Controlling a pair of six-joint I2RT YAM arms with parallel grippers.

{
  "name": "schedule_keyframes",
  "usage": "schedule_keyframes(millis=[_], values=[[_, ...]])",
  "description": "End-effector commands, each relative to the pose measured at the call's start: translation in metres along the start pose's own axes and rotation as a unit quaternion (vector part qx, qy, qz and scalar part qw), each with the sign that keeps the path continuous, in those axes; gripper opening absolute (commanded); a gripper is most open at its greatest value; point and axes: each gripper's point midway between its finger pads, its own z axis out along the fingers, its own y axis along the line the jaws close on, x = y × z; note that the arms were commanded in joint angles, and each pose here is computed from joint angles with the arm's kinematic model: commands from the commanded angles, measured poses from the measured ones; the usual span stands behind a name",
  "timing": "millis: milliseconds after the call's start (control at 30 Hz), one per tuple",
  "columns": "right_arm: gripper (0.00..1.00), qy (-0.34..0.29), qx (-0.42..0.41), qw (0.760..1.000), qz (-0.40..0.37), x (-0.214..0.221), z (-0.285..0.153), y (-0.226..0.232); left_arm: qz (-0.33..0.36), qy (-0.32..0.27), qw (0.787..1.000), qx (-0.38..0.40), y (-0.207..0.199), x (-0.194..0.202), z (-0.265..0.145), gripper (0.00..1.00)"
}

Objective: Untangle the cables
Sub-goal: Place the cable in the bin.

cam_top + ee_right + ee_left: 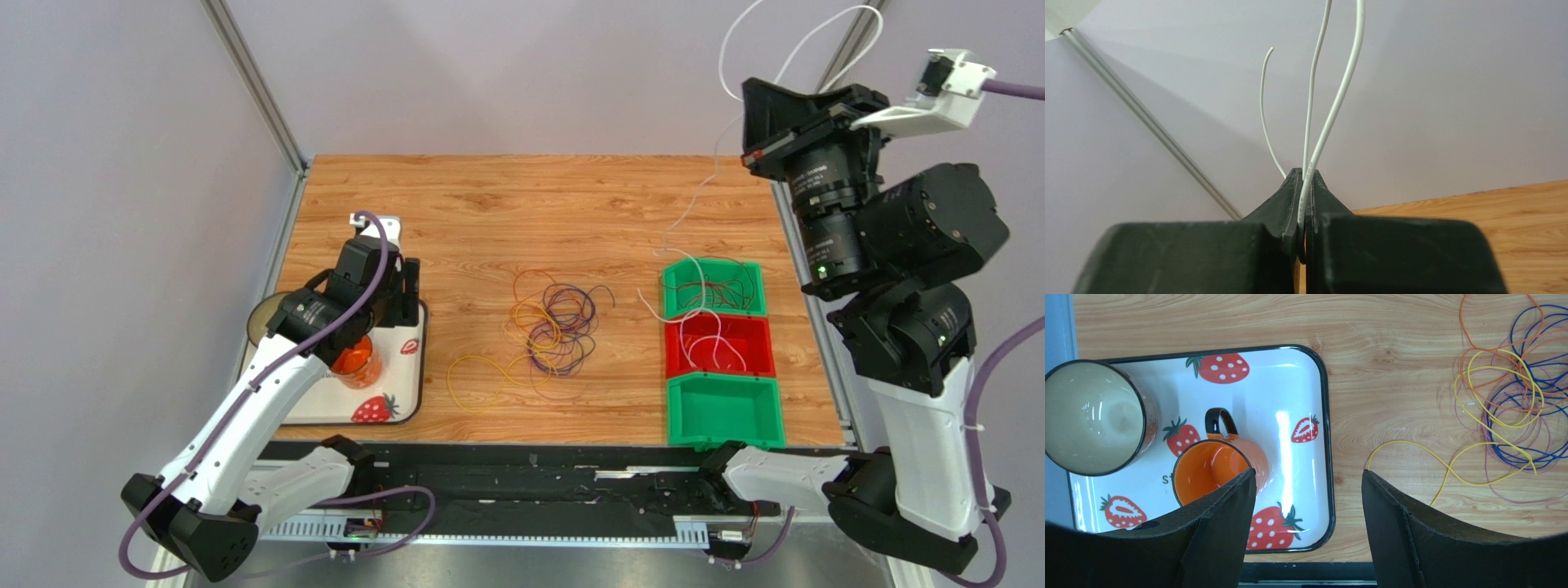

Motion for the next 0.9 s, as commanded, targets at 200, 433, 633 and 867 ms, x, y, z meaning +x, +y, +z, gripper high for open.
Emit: schedule_keyframes(millis=[200, 433, 633, 867], values=[[0.0, -0.043, 0.11, 0.99, -0.081, -0.025, -0.026, -0.058, 0.006, -0.007, 1.0, 0.007, -0.003, -0.005, 0.003, 0.72], [0.0, -0.053, 0.164, 0.98, -0.101, -0.024, -0.044, -0.089, 0.008, -0.001, 1.0, 0.009, -0.005, -0.003, 0.006, 0.71], [0.0, -0.056, 0.247, 0.959, -0.126, -0.017, -0.062, -0.125, 0.009, 0.003, 1.0, 0.01, -0.006, -0.002, 0.007, 0.71], [0.0, -0.052, 0.345, 0.921, -0.175, -0.015, -0.083, -0.161, 0.011, 0.007, 1.0, 0.011, -0.007, -0.001, 0.009, 0.71]])
